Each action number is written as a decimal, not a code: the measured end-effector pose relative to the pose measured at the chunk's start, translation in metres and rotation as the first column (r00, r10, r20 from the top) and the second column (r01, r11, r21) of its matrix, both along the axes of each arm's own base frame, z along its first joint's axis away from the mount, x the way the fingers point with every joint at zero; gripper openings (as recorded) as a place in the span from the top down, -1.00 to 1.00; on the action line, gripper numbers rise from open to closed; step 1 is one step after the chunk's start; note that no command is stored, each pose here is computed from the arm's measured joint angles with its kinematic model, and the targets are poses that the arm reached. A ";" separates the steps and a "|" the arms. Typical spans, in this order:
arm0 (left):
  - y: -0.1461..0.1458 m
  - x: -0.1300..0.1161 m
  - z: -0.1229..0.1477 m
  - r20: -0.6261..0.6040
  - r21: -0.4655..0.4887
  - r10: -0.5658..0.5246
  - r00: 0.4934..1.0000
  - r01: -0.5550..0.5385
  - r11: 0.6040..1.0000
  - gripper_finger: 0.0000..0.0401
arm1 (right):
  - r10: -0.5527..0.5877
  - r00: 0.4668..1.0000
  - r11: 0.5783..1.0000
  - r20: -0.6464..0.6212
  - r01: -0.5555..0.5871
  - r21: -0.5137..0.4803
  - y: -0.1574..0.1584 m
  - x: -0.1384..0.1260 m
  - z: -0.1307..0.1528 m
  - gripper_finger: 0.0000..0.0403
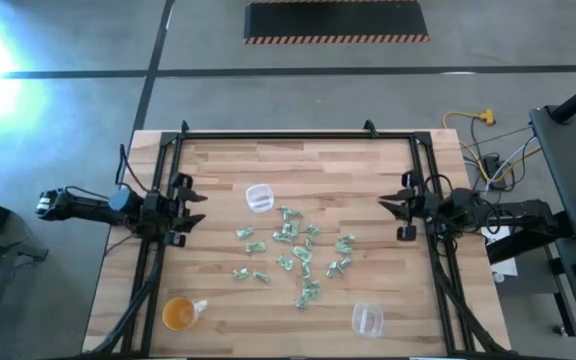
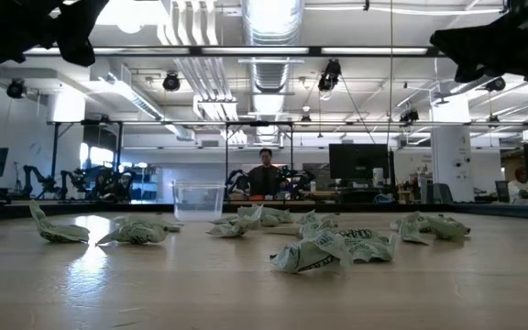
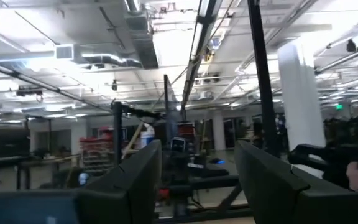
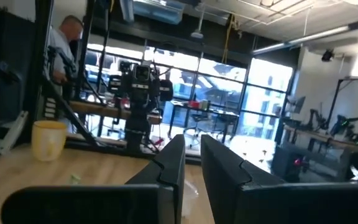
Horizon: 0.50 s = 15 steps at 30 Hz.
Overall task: Pick and place Stevia / Truvia into bins
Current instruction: Put the stevia packet into the top transparent container
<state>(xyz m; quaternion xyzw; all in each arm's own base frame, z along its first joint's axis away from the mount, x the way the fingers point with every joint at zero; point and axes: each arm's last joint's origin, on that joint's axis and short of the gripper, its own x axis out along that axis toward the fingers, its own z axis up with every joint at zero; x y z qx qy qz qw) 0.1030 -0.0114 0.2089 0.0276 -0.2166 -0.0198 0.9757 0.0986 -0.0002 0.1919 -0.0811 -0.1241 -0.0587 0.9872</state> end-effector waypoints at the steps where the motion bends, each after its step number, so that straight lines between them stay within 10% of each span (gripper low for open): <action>1: 0.000 0.000 0.000 -0.002 -0.009 -0.008 1.000 0.008 1.000 0.07 | 0.008 1.000 1.000 0.002 -0.008 0.029 0.000 0.000 0.000 0.79; 15: -0.005 0.023 -0.006 -0.304 0.108 -0.029 0.952 0.065 0.992 0.07 | 0.021 1.000 0.999 -0.007 -0.021 0.047 0.000 0.001 -0.001 0.79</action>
